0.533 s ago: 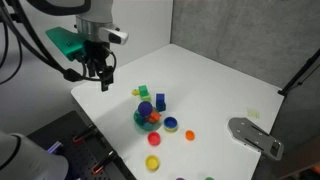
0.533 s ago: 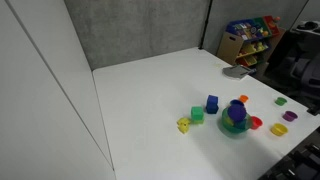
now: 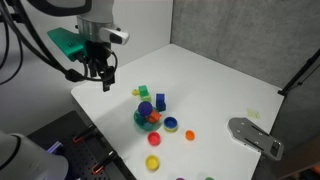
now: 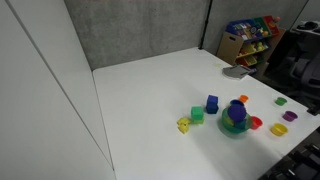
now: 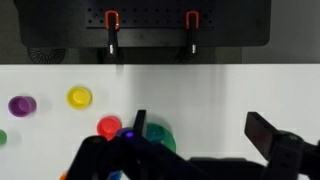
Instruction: Pick up the orange bowl and put it inside the blue bowl that is stacked onto the yellow bowl
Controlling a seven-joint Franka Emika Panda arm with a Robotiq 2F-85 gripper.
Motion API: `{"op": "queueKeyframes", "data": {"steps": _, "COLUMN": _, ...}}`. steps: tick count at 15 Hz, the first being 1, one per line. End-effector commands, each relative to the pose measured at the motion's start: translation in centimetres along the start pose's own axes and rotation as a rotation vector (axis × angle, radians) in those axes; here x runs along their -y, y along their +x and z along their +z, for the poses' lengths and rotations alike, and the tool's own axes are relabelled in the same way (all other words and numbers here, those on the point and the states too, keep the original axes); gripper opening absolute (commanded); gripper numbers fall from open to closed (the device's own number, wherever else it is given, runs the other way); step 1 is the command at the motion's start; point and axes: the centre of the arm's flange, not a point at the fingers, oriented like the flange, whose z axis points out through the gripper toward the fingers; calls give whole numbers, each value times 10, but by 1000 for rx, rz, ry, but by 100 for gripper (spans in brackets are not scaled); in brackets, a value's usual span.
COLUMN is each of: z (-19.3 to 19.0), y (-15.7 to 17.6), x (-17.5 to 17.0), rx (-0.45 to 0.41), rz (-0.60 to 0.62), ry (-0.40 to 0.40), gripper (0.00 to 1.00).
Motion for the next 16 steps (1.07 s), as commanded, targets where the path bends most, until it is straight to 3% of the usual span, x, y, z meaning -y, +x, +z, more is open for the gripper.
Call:
{"op": "queueKeyframes", "data": {"steps": 1, "z": 1, "y": 15, "x": -13, "rx": -28, "rz": 20, "ry": -34, "gripper": 100}}
{"op": "queueKeyframes", "data": {"steps": 6, "z": 13, "y": 35, "x": -44, "rx": -53, "rz": 43, "ry": -76, "gripper": 100}}
{"op": "queueKeyframes", "data": {"steps": 16, "z": 71, "y": 83, "x": -139, "rx": -102, "rz": 67, "ry": -114, "gripper": 100}}
